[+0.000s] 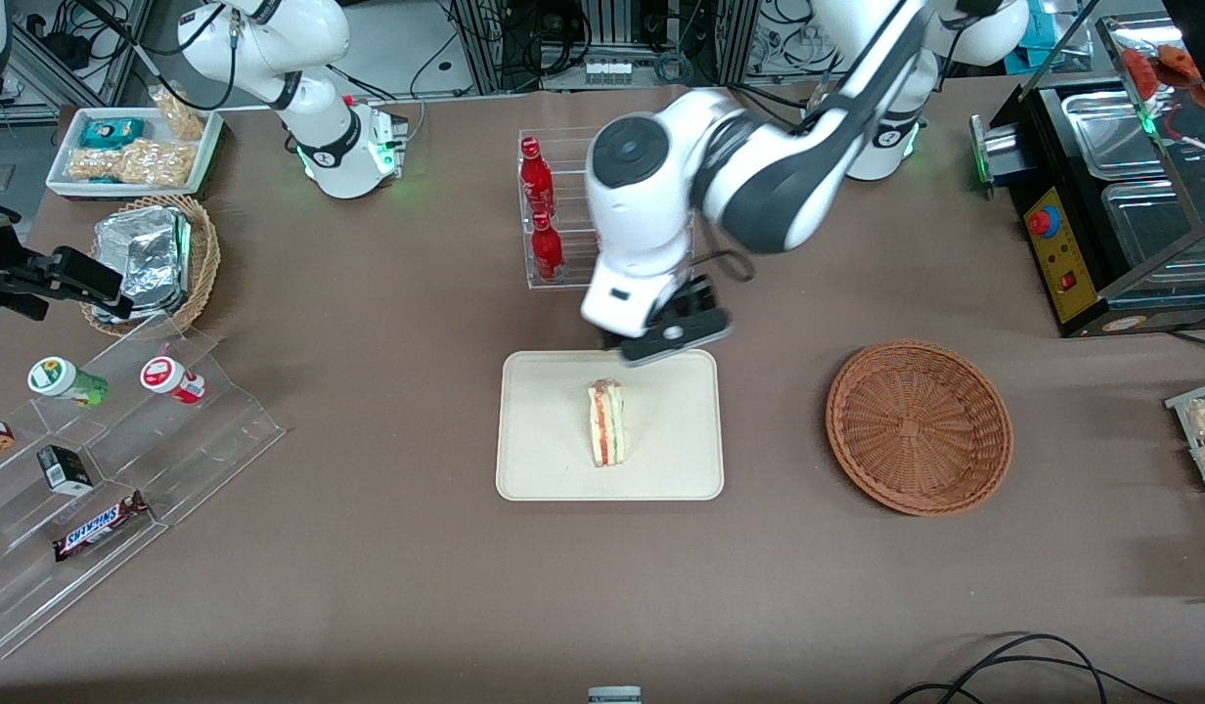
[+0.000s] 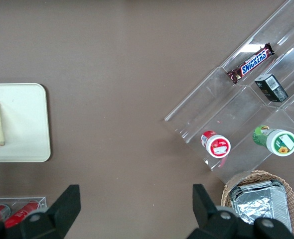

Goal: Place sandwich from basket to tray

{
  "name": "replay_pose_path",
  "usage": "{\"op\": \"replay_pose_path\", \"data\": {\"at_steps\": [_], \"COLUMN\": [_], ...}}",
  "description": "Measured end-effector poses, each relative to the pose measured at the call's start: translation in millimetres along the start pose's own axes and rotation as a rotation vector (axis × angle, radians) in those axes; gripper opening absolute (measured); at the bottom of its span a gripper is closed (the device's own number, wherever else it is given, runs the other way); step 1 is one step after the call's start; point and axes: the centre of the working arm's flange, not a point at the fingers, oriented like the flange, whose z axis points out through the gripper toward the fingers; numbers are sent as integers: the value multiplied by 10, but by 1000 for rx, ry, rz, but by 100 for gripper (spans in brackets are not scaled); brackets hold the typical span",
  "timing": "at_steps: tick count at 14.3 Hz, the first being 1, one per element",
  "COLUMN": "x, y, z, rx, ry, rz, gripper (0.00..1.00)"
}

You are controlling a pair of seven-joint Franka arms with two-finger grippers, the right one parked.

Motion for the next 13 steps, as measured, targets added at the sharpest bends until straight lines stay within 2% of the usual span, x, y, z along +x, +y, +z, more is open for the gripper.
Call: {"op": "replay_pose_path", "data": {"at_steps": [1, 4, 6, 8, 11, 13], "x": [128, 620, 883, 1021, 1085, 1165], "y": [-166, -624, -965, -1362, -1925, -2356], "z": [25, 375, 545, 540, 319, 185], "rx": [32, 92, 106, 90, 46, -3], "ry": [-14, -61, -110, -159, -187, -208], "rz": [-24, -67, -46, -5, 46, 97], "gripper": [100, 100, 100, 100, 100, 100]}}
